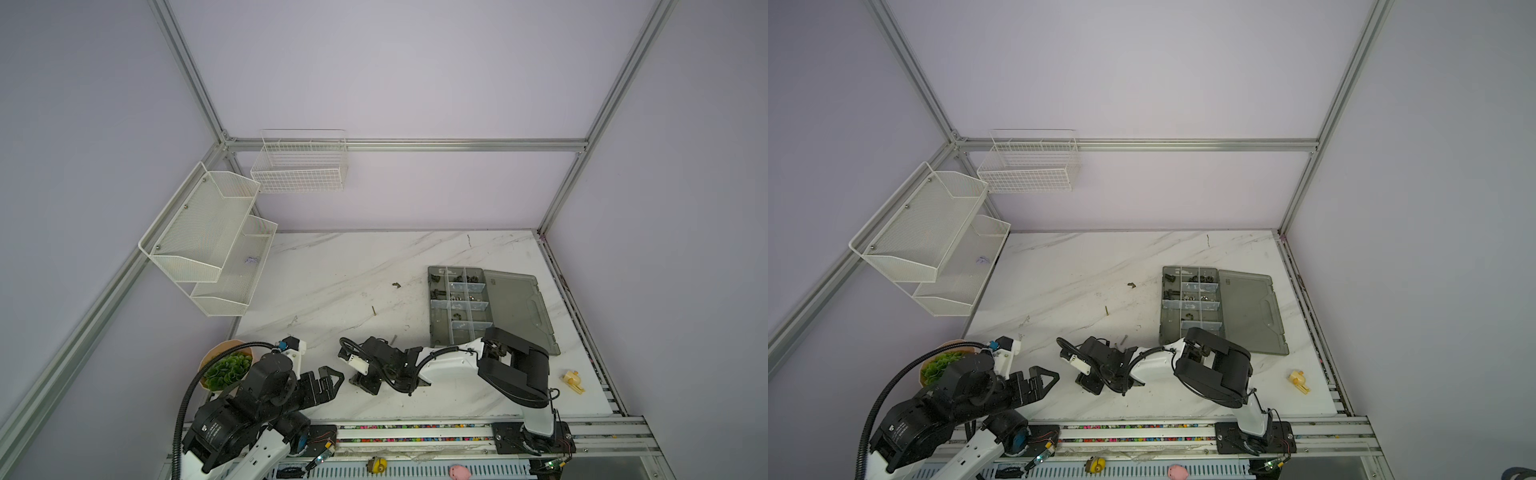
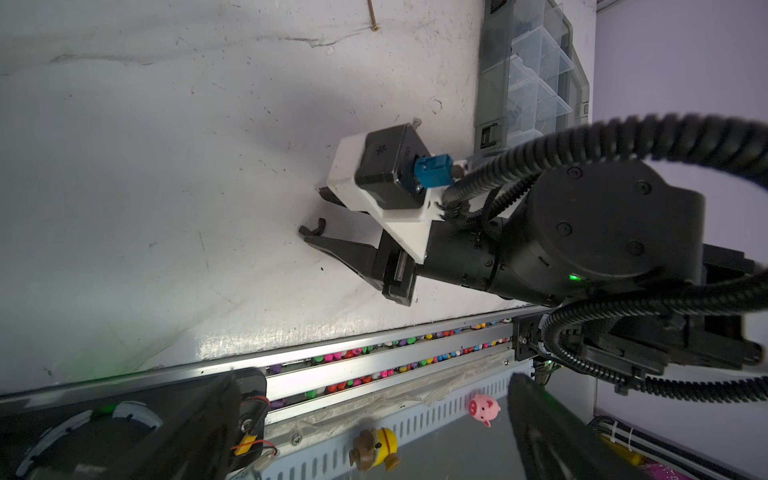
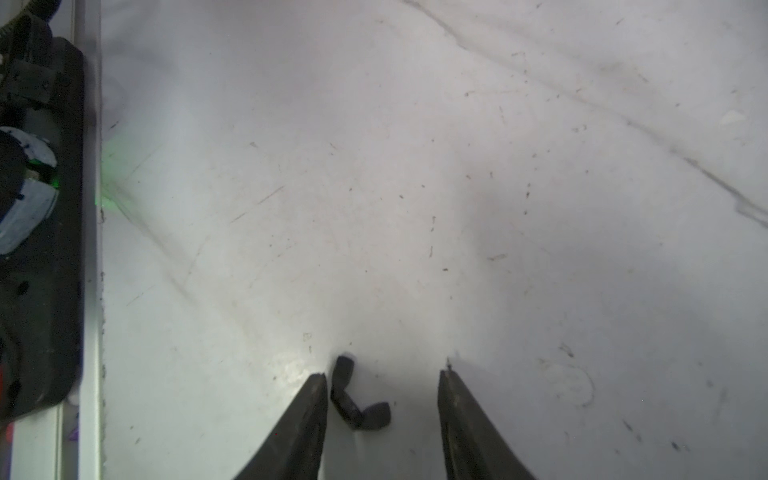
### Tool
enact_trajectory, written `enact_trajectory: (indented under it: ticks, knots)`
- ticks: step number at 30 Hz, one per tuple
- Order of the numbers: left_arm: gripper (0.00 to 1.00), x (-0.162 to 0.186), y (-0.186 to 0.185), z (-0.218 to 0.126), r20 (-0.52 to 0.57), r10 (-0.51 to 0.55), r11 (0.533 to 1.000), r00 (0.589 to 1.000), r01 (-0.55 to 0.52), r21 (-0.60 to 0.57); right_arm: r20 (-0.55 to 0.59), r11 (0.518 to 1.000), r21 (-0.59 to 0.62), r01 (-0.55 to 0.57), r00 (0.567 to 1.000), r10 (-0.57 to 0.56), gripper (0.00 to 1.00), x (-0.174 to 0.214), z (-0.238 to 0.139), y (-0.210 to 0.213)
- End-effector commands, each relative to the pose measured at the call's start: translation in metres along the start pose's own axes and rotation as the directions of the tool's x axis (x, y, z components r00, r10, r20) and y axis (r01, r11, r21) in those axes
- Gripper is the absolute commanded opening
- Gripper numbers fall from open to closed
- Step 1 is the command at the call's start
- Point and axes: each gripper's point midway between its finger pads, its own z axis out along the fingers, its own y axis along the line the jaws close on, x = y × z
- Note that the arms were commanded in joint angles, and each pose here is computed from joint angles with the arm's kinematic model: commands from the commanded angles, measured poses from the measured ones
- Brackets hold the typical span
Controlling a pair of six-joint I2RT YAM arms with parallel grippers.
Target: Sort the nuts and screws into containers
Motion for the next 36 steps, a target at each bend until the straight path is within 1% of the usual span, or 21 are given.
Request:
enact_trajectory:
  ticks: [1,2,4,7,8,10,14,18,27,30,33,36]
  knots:
    - [1.0,-0.005,0.0,0.0,0.028,0.015,1.0,0.999,-0.015,-0.003,-0.054,0.999,0.003,0.037,0.998,-0.037,0.33,0.014,0.006,0.004]
    - [0.99,-0.006,0.0,0.0,0.029,0.018,1.0,0.999,-0.018,-0.006,-0.056,0.999,0.006,0.034,0.998,-0.034,0.27,0.015,0.007,0.003]
    - [1.0,-0.006,-0.001,0.0,0.027,0.021,1.0,0.999,-0.021,-0.007,-0.057,0.999,0.014,0.031,0.998,-0.031,0.2,0.016,0.007,0.002]
    - [1.0,-0.006,0.0,0.001,0.027,0.02,1.0,0.999,-0.02,-0.01,-0.069,0.999,0.025,0.029,0.997,-0.027,0.14,0.018,0.008,0.0]
    - [1.0,-0.007,-0.001,0.001,0.028,0.02,1.0,0.999,-0.02,-0.008,-0.07,0.999,0.033,0.024,0.997,-0.021,0.14,0.018,0.009,-0.001]
    - [1.0,-0.008,-0.003,0.001,0.036,0.019,1.0,0.999,-0.019,0.001,-0.063,0.997,0.071,0.013,0.998,-0.009,0.11,0.015,0.006,-0.008]
    - [0.99,-0.012,-0.008,-0.001,0.055,0.027,0.999,0.998,-0.028,0.023,-0.037,0.994,0.097,-0.045,0.998,0.049,0.08,0.008,-0.002,-0.026]
    - [1.0,-0.018,-0.016,0.003,0.059,0.051,0.998,0.997,-0.053,0.042,0.019,0.99,0.101,-0.101,0.995,0.099,0.08,-0.004,-0.019,-0.042]
    - [1.0,-0.034,-0.048,0.036,0.01,0.142,0.984,0.99,-0.143,0.106,0.126,0.977,0.097,-0.191,0.976,0.178,0.07,-0.028,-0.061,-0.074]
    - [1.0,-0.041,-0.061,0.045,0.022,0.203,0.968,0.979,-0.204,0.147,0.158,0.972,0.11,-0.206,0.969,0.187,0.06,-0.036,-0.073,-0.083]
    - [1.0,-0.052,-0.082,0.049,0.048,0.281,0.938,0.958,-0.285,0.198,0.181,0.961,0.121,-0.249,0.957,0.225,0.06,-0.042,-0.086,-0.093]
    - [1.0,-0.061,-0.106,0.055,0.061,0.414,0.874,0.908,-0.416,0.251,0.214,0.946,0.152,-0.287,0.944,0.252,0.06,-0.043,-0.101,-0.107]
